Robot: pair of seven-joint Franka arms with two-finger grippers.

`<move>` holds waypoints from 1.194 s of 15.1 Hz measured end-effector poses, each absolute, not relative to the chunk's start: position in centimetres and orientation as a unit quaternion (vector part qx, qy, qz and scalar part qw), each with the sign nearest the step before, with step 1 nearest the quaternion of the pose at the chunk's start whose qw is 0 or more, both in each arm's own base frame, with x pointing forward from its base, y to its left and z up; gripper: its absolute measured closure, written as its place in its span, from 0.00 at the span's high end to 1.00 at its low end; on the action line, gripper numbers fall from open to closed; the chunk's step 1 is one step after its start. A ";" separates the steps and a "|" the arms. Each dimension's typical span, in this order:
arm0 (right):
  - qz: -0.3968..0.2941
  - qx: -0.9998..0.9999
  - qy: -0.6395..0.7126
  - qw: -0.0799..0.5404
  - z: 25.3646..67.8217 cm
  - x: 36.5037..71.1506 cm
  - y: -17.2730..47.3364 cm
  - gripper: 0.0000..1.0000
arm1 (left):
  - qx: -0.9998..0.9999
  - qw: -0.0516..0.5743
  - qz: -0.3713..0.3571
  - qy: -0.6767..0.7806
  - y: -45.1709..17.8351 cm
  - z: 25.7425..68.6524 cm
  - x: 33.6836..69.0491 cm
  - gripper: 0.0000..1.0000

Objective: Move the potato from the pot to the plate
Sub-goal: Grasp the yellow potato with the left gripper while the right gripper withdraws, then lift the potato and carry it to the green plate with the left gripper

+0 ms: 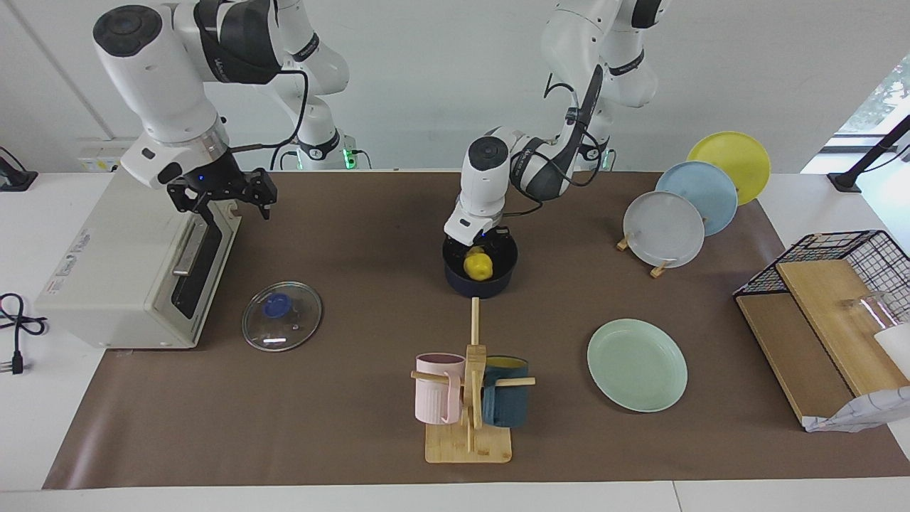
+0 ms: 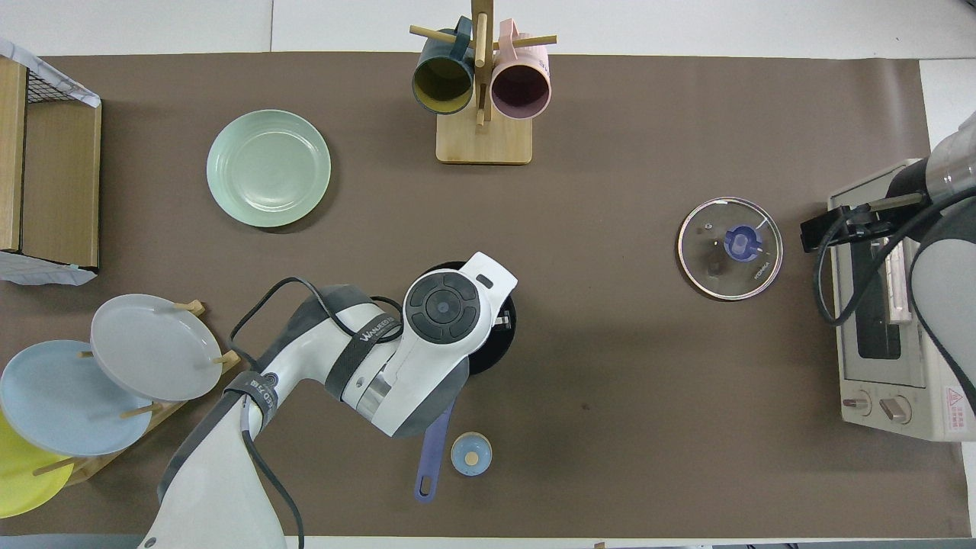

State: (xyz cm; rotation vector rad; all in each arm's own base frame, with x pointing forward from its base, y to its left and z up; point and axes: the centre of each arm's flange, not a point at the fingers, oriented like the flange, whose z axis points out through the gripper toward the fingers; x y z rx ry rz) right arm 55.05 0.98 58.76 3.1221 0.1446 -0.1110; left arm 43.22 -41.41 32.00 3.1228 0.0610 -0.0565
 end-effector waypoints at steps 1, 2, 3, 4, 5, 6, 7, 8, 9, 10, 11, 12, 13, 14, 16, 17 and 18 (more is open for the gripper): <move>-0.038 0.999 0.038 0.007 59.3 54.6 0.6 1.00 | 1.000 0.009 -0.018 0.020 -41.4 32.0 43.3 0.63; -0.036 0.999 0.035 0.006 59.7 54.3 0.3 1.00 | 1.000 0.009 -0.018 0.020 -41.4 32.0 43.3 0.63; -0.035 0.999 0.033 0.006 60.0 54.0 0.1 1.00 | 1.000 0.009 -0.018 0.020 -41.3 32.0 43.3 0.63; -0.034 0.999 0.032 0.006 60.2 53.9 0.0 1.00 | 1.000 0.009 -0.017 0.021 -41.3 32.0 43.3 0.63; -0.033 0.999 0.030 0.006 60.3 53.9 -0.1 1.00 | 1.000 0.009 -0.017 0.021 -41.3 32.0 43.4 0.63; -0.034 0.999 0.028 0.006 60.3 53.9 -0.4 1.00 | 1.000 0.010 -0.017 0.021 -41.3 32.0 43.4 0.63; -0.035 0.999 0.025 0.006 60.2 53.9 -0.6 1.00 | 1.000 0.010 -0.016 0.021 -41.3 32.1 43.4 0.63; -0.037 0.999 0.023 0.005 60.2 53.8 -0.9 1.00 | 1.000 0.011 -0.015 0.022 -41.3 32.3 43.5 0.63; -0.041 0.999 0.021 0.005 60.0 53.8 -1.1 1.00 | 1.000 0.013 -0.012 0.022 -41.2 32.7 43.6 0.63; -0.047 0.999 0.021 0.005 59.8 53.8 -1.1 1.00 | 1.000 0.016 -0.010 0.023 -41.2 33.3 43.6 0.63; -0.055 0.998 0.020 0.005 59.5 53.8 -1.1 1.00 | 1.000 0.018 -0.007 0.024 -41.1 34.1 43.7 0.63; -0.062 0.998 0.020 0.004 59.3 53.6 -1.2 1.00 | 0.999 0.017 -0.008 0.026 -40.8 35.2 43.8 0.63; -0.066 0.998 0.020 0.004 59.3 53.5 -1.2 1.00 | 0.999 0.016 -0.008 0.029 -40.5 36.5 44.1 0.63; -0.068 0.997 0.019 0.004 59.2 53.5 -1.2 1.00 | 0.999 0.015 -0.009 0.034 -40.1 37.8 44.5 0.63; -0.069 0.997 0.018 0.004 59.2 53.5 -1.4 1.00 | 0.999 0.016 -0.006 0.041 -39.1 40.4 45.5 0.63; -0.069 0.997 0.017 0.004 59.2 53.5 -1.5 1.00 | 0.999 0.016 -0.006 0.042 -38.4 41.8 46.2 0.63; -0.069 0.998 0.015 0.004 59.2 53.5 -1.7 1.00 | 0.999 0.016 -0.006 0.043 -37.4 43.0 47.1 0.63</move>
